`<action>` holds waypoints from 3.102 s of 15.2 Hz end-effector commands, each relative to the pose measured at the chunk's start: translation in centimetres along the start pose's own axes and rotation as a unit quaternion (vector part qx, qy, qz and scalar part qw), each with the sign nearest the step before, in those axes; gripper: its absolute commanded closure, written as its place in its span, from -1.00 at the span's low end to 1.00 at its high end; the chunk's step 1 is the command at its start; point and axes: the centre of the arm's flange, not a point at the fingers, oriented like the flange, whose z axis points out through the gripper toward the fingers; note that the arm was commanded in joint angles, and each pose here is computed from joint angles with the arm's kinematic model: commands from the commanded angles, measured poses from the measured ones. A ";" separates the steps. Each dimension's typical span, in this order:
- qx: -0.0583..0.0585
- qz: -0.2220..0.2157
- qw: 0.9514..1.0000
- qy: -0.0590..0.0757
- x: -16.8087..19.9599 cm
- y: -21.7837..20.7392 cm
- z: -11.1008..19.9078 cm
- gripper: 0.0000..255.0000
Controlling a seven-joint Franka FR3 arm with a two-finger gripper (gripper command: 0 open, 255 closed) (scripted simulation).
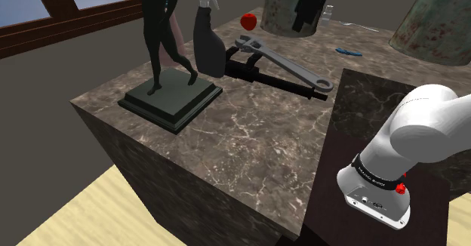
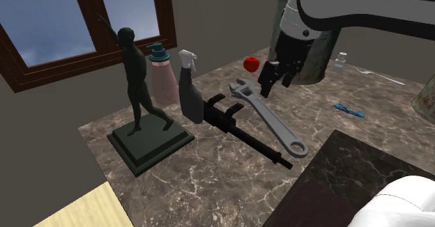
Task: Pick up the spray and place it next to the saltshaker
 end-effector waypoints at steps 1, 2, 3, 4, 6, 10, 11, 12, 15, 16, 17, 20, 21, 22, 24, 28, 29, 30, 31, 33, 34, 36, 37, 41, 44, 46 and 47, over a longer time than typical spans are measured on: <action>0.000 0.000 1.000 0.000 0.0 0.0 0.0 -1.00; 0.000 -0.003 1.000 0.011 0.6 -0.8 0.4 -1.00; 0.001 -0.007 1.000 0.021 1.3 -1.6 0.8 -1.00; 0.001 -0.010 0.999 0.032 1.9 -2.4 1.2 -1.00; 0.002 -0.017 0.998 0.054 3.2 -3.9 2.0 -1.00; 0.004 -0.031 0.995 0.096 5.8 -7.2 3.3 -1.00; 0.005 -0.034 0.994 0.107 6.5 -8.0 3.6 -1.00; 0.005 -0.038 0.992 0.117 7.1 -8.8 3.9 -1.00; 0.006 -0.048 0.988 0.149 9.1 -11.4 4.6 -1.00; 0.007 -0.051 0.986 0.160 9.7 -12.2 4.8 -1.00; 0.007 -0.055 0.984 0.170 10.4 -13.0 5.0 -1.00; 0.008 -0.060 0.981 0.186 11.5 -14.3 5.8 -1.00; 0.008 -0.060 0.981 0.186 11.7 -14.4 6.3 -1.00; 0.008 -0.060 0.981 0.186 11.9 -14.4 6.8 -1.00; 0.008 -0.060 0.981 0.186 12.3 -14.4 7.8 -1.00; 0.008 -0.060 0.981 0.186 12.8 -14.5 9.0 -1.00; 0.008 -0.060 0.981 0.186 12.8 -14.5 9.0 -1.00; 0.008 -0.060 0.981 0.186 12.8 -14.5 9.0 -1.00; 0.008 -0.060 0.981 0.186 12.8 -14.5 9.0 -1.00; 0.008 -0.060 0.981 0.186 12.8 -14.5 9.0 -1.00; 0.008 -0.060 0.981 0.186 12.8 -14.5 9.0 -1.00; 0.008 -0.060 0.981 0.186 12.8 -14.5 9.0 1.00; 0.008 -0.060 0.981 0.186 12.8 -14.5 9.0 1.00; 0.008 -0.060 0.981 0.186 12.8 -14.5 9.0 1.00; 0.008 -0.060 0.981 0.186 12.8 -14.5 9.0 1.00; 0.008 -0.060 0.981 0.186 13.0 -14.5 8.0 1.00; 0.008 -0.060 0.981 0.186 13.1 -14.5 7.5 1.00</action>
